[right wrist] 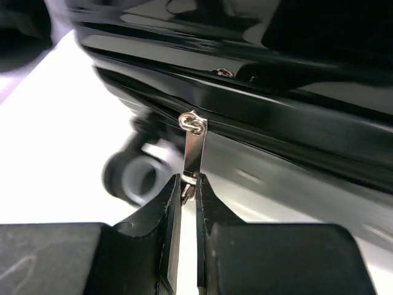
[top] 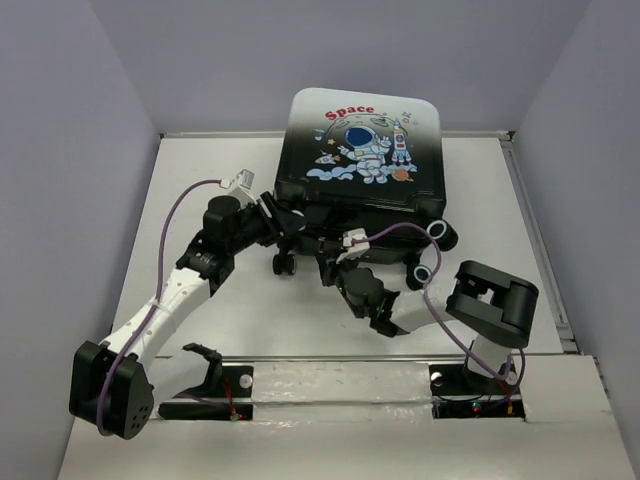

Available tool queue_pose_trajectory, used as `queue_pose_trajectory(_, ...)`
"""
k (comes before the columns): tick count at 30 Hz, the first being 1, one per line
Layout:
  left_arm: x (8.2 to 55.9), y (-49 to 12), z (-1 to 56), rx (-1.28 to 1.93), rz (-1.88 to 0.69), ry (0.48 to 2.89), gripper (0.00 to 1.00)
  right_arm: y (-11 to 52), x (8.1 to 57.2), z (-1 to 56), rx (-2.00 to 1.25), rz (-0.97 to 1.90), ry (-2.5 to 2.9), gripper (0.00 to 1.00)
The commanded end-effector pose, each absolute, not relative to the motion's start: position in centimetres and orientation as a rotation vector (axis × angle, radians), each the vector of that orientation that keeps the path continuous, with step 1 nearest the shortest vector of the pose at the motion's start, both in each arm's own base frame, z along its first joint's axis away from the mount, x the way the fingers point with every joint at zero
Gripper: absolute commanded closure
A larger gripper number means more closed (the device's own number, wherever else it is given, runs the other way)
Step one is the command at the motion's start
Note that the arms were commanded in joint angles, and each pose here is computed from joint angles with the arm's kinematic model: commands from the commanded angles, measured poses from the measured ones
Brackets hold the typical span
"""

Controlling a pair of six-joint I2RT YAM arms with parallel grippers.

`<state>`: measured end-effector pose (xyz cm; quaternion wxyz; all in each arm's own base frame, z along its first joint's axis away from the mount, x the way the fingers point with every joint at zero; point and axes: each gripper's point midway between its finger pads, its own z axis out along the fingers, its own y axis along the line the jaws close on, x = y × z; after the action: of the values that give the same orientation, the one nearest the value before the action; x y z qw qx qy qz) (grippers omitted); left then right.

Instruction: Pack the luggage

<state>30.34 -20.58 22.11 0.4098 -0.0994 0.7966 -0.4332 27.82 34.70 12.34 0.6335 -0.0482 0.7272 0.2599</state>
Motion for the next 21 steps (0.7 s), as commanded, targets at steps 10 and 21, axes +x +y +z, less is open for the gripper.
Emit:
queue_pose_trajectory(10,21.5,-26.8,40.4,0.178,-1.683,1.56,0.94,56.7,15.7,21.9,-0.588,1.496,1.345,0.93)
queue_pose_trajectory(21,19.9,-25.6,38.7,0.003,-1.699,1.527,0.94,51.2,20.6,23.6,-0.039,1.558,1.257,0.93)
